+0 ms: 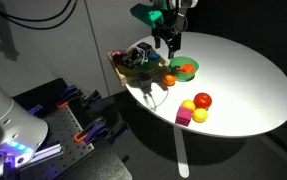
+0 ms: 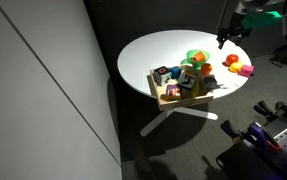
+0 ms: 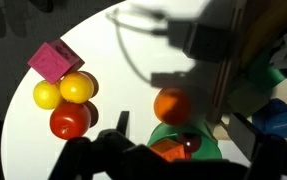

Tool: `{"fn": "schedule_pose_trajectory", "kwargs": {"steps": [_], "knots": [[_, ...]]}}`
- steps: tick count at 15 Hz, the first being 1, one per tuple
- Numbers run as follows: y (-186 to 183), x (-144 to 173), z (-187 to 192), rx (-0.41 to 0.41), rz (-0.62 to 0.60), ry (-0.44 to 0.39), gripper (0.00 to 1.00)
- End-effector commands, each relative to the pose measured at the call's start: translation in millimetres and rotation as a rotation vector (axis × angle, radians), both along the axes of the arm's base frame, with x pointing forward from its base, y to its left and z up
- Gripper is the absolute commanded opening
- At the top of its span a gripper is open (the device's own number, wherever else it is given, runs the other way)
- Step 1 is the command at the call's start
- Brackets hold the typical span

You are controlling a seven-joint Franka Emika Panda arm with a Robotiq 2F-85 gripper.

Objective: Put the orange object inside the bowl

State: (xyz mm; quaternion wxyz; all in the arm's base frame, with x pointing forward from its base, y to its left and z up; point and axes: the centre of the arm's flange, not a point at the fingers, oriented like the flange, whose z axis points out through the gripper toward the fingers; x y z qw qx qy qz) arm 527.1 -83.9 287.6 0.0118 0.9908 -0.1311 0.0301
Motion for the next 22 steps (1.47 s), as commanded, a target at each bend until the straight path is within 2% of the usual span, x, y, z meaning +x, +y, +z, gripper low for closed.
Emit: {"fn": "schedule_pose_trajectory", "kwargs": {"steps": [1,8,16,22], "knots": [[0,0,0,0.000,0.000,0.000,1.00],[2,19,-17,0.028,-0.029,0.019,1.00],[0,50,-69,0.027,-0.028,0.095,1.00],[0,70,-103,0.030,-0.035,0.091,1.00]]}}
